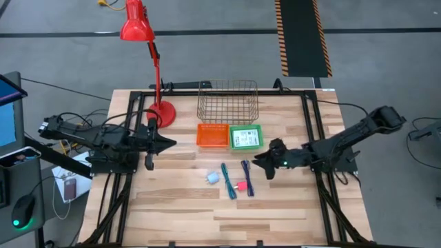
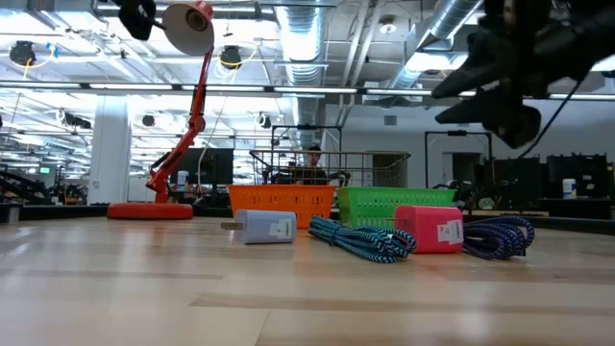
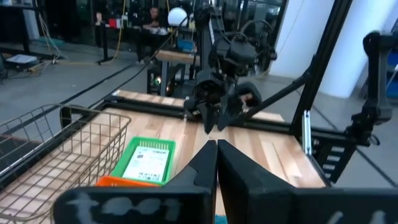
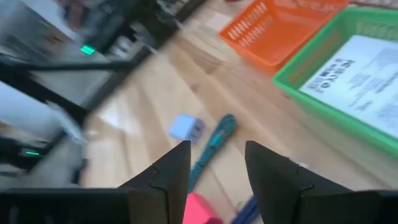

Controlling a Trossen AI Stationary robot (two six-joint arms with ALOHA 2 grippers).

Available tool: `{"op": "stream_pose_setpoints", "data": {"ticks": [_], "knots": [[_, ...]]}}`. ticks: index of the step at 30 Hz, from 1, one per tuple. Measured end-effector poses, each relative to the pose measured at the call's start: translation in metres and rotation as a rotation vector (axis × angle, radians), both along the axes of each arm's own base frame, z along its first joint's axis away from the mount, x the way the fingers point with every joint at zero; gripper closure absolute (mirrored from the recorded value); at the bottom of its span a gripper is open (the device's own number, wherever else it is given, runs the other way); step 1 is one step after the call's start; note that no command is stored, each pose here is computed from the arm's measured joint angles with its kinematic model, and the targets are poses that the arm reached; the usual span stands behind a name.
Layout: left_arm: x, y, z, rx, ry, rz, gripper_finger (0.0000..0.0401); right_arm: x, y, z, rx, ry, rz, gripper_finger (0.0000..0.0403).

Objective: Pick and place items into bin
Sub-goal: Put the purple charger cable into the wire basket

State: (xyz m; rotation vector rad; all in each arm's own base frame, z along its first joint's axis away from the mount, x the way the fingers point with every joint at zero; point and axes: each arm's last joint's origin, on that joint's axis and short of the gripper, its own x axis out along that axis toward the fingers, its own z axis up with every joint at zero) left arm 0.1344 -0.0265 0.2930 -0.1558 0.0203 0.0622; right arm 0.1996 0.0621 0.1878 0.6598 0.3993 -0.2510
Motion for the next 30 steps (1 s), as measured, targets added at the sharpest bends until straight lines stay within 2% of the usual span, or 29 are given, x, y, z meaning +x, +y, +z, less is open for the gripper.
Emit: {"op": "stream_pose_setpoints", "data": {"ticks": [5, 10, 18, 26, 30], "knots": [[-0.003, 0.001, 0.001, -0.004, -0.015, -0.001, 0.0401, 0.025, 0.009, 0.024, -0.082, 0.195, -0.029, 0.0255], [-0.002, 0.001, -0.001, -0.001, -0.004, -0.002, 0.0401, 0.046, 0.014, 0.034, -0.073, 0.409, -0.044, 0.0255], [-0.001, 0.000, -0.003, 0.004, 0.016, -0.008, 0.0401, 0.076, 0.025, 0.009, 0.055, 0.566, -0.058, 0.0255], [-0.001, 0.000, -0.004, 0.035, 0.029, -0.010, 0.0401, 0.086, 0.029, -0.019, 0.143, 0.643, -0.176, 0.0255], [-0.001, 0.000, -0.006, 0.042, 0.052, -0.011, 0.0401, 0.088, 0.031, -0.027, 0.182, 0.663, -0.191, 0.0253]]}}
